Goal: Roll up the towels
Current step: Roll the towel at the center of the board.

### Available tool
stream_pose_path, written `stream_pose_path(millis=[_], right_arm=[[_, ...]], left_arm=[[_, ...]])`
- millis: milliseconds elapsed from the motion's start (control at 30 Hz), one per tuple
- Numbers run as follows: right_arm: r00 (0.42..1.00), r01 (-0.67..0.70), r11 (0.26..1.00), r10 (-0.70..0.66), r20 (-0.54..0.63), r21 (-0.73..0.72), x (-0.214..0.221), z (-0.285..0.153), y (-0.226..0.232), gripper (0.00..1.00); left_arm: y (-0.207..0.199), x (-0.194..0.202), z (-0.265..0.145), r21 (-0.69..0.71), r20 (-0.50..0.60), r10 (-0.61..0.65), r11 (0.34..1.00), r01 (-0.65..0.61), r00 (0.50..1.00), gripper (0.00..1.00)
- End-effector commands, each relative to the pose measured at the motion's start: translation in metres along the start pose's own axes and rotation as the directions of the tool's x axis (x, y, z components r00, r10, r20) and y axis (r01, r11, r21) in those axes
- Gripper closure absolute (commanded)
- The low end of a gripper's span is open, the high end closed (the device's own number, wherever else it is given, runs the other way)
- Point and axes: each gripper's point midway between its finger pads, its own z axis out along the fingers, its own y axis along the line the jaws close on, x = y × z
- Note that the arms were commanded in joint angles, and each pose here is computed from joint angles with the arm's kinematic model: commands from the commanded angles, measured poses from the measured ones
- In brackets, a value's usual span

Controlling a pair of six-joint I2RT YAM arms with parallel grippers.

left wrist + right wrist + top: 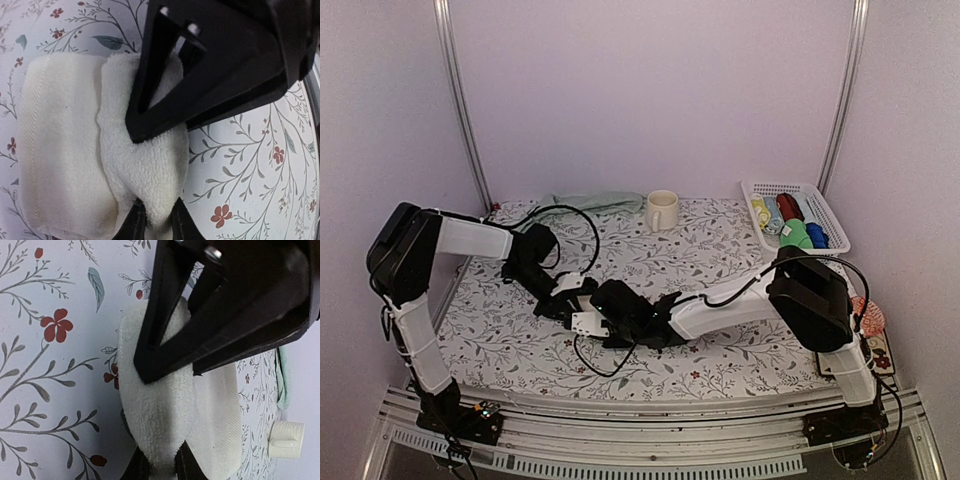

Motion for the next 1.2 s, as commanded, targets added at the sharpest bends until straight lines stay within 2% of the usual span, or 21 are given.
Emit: stream_pose_path(millis=[0,67,133,200,300,433,533,767,967,1167], right_arm=[[0.996,-0.078,0.989,0.071,-0.058,-0.127,0.019,0.010,0.018,0.96],[0.994,-0.096,0.982,0.087,-0.059,-0.165,0.017,0.009,0.023,0.96],[0.992,-0.119,0.970,0.109,-0.060,-0.212,0.016,0.007,0.029,0.95],[0.988,-0.152,0.954,0.143,-0.054,-0.258,0.010,0.005,0.031,0.95],[0.975,-0.221,0.911,0.214,-0.058,-0.347,0.003,0.001,0.036,0.95],[0.945,-0.319,0.835,0.316,-0.084,-0.447,-0.009,-0.003,0.039,0.94],[0.912,-0.397,0.744,0.387,-0.138,-0.537,-0.013,-0.003,0.050,0.94],[0.818,-0.552,0.575,0.516,-0.257,-0.603,-0.019,0.004,0.051,0.93],[0.715,-0.659,0.418,0.604,-0.351,-0.624,-0.015,0.014,0.050,0.92],[0.624,-0.720,0.281,0.661,-0.416,-0.635,-0.013,0.017,0.048,0.92]], left_arm=[[-0.002,0.020,-0.014,-0.059,-0.053,-0.019,0.998,0.016,0.998,0.63],[0.002,0.011,-0.028,-0.121,-0.021,0.011,0.993,-0.013,1.000,0.43],[0.007,0.004,-0.041,-0.187,0.013,0.047,0.981,-0.043,0.999,0.31],[0.006,0.003,-0.051,-0.244,0.038,0.076,0.968,-0.065,0.996,0.24],[0.004,0.002,-0.063,-0.345,0.057,0.140,0.932,-0.112,0.989,0.18],[-0.003,0.007,-0.066,-0.467,0.028,0.242,0.861,-0.202,0.970,0.16],[-0.016,0.009,-0.066,-0.523,0.018,0.324,0.809,-0.267,0.946,0.16],[-0.041,0.001,-0.070,-0.605,0.001,0.467,0.704,-0.371,0.884,0.17],[-0.048,-0.002,-0.062,-0.625,-0.060,0.518,0.647,-0.437,0.853,0.19],[-0.045,0.000,-0.050,-0.613,-0.097,0.520,0.640,-0.463,0.848,0.26]])
